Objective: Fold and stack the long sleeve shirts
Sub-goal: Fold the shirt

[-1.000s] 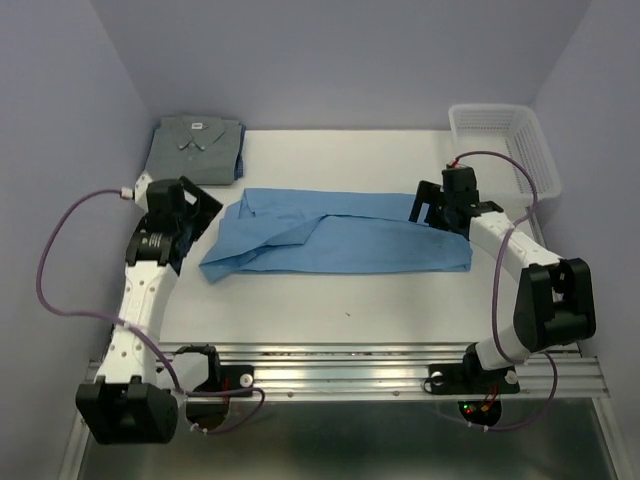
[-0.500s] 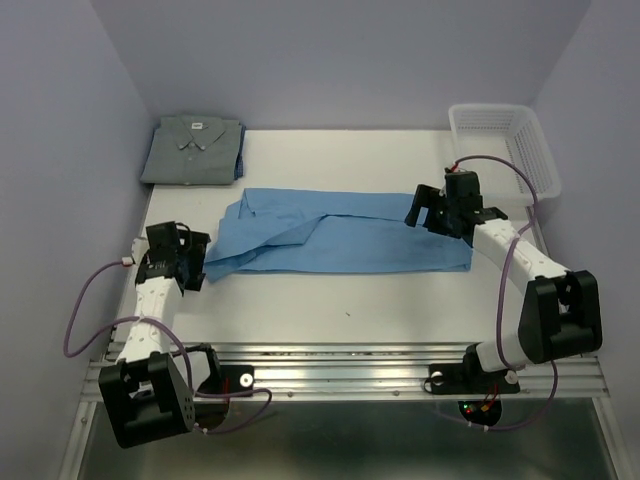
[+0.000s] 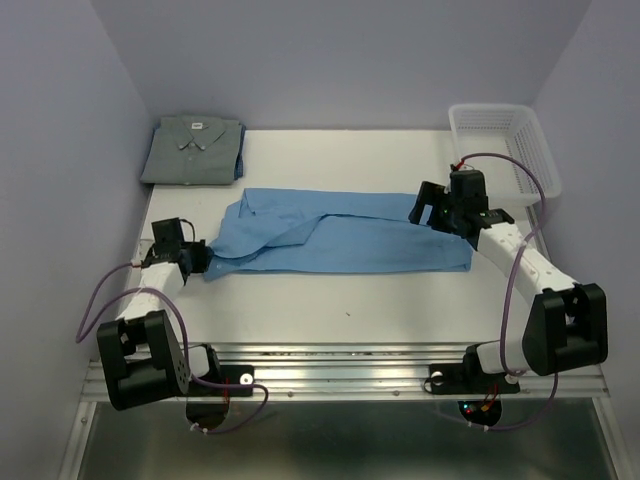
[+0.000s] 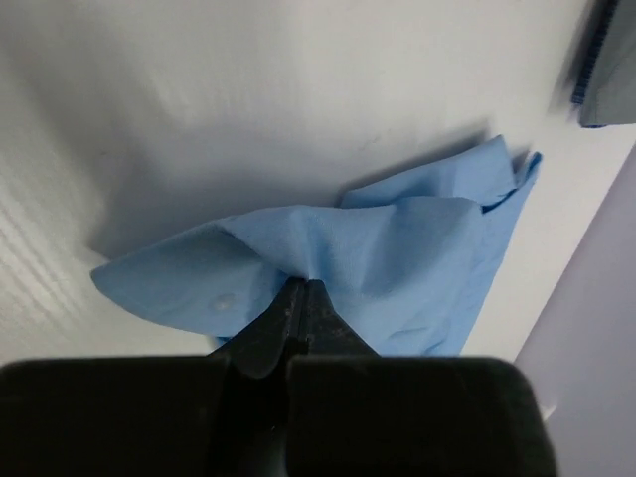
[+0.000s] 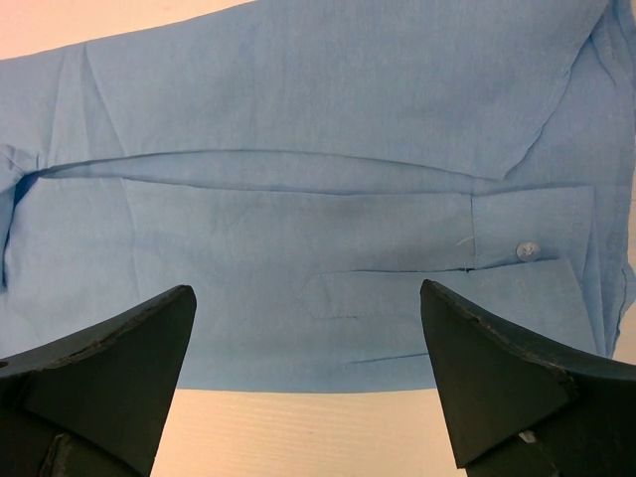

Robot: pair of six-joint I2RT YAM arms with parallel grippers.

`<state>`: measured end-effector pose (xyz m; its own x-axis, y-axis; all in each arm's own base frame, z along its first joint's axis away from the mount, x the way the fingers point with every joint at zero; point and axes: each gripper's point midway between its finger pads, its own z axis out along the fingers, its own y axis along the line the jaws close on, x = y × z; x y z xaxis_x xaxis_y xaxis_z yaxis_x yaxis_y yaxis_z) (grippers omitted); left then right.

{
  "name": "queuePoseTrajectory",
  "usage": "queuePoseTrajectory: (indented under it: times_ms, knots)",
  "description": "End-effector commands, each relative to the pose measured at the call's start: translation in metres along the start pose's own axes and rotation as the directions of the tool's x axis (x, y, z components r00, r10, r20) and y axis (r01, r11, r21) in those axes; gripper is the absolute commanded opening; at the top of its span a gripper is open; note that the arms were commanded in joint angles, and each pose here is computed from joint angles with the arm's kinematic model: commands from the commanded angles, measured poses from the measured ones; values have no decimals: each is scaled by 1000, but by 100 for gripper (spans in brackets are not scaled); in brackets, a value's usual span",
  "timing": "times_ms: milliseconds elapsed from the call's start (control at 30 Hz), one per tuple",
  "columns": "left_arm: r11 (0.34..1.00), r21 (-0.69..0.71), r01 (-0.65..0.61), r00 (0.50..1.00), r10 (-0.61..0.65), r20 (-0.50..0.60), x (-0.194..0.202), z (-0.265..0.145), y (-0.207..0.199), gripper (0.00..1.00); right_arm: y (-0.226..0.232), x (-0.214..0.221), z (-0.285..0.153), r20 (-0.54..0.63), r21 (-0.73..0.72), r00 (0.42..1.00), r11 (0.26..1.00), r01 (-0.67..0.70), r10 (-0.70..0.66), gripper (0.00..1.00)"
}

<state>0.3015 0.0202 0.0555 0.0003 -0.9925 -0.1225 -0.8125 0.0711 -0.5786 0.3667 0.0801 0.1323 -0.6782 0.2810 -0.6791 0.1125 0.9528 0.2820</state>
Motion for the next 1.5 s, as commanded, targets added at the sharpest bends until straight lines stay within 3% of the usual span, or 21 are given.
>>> queuePoseTrajectory:
  times_ms: [0, 133, 233, 333, 367, 400, 467, 500, 533, 567, 800, 867, 1033, 1100, 1233, 1467]
  knots:
    - [991, 128, -44, 994, 31, 101, -25, -13, -56, 0, 2, -13, -15, 56, 6, 998, 1000, 22, -22, 100]
    - [941, 239, -239, 950, 176, 258, -36, -58, -130, 0, -2, -14, -20, 68, 23, 997, 999, 25, -27, 100]
    - [847, 321, -423, 886, 311, 345, 0, -97, -180, 0, -5, -15, -25, 78, 37, 996, 999, 29, -31, 100]
    - [729, 366, -579, 797, 410, 444, 31, -129, -222, 0, -9, -16, -30, 94, 55, 995, 998, 28, -33, 100]
    - [679, 386, -624, 771, 456, 444, 58, -137, -229, 0, -9, -17, -32, 97, 56, 995, 998, 27, -33, 100]
    - [607, 378, -699, 708, 515, 483, 68, -144, -238, 0, -10, -19, -36, 109, 61, 993, 998, 26, -32, 100]
    - [498, 428, -754, 657, 558, 507, 106, -159, -262, 0, -12, -20, -42, 126, 65, 992, 998, 21, -29, 100]
    - [413, 419, -809, 587, 606, 537, 120, -163, -267, 0, -13, -21, -45, 137, 70, 990, 997, 14, -24, 100]
    - [366, 420, -830, 554, 628, 547, 137, -164, -274, 0, -15, -23, -48, 150, 79, 988, 997, 13, -25, 100]
    - [272, 462, -844, 519, 635, 572, 169, -179, -281, 0, -16, -24, -51, 161, 84, 987, 996, 9, -23, 100]
    - [-87, 427, -900, 263, 674, 691, 283, -195, -295, 0, -28, -50, -92, 314, 136, 949, 989, -57, 11, 100]
    - [-218, 423, -879, 173, 682, 711, 324, -194, -287, 0, -30, -57, -104, 350, 148, 937, 987, -64, 8, 100]
    - [-482, 443, -756, 20, 659, 752, 414, -192, -258, 0, -30, -65, -115, 377, 151, 926, 987, -63, 2, 100]
    - [-536, 443, -719, -23, 655, 756, 435, -188, -249, 0, -31, -64, -114, 369, 155, 929, 986, -62, 0, 100]
    - [-599, 509, -618, -59, 681, 730, 476, -175, -231, 0, -33, -62, -114, 361, 170, 932, 983, -63, -3, 100]
    - [-582, 553, -597, -128, 749, 650, 504, -144, -211, 0, -42, -55, -110, 346, 209, 938, 975, -72, -5, 100]
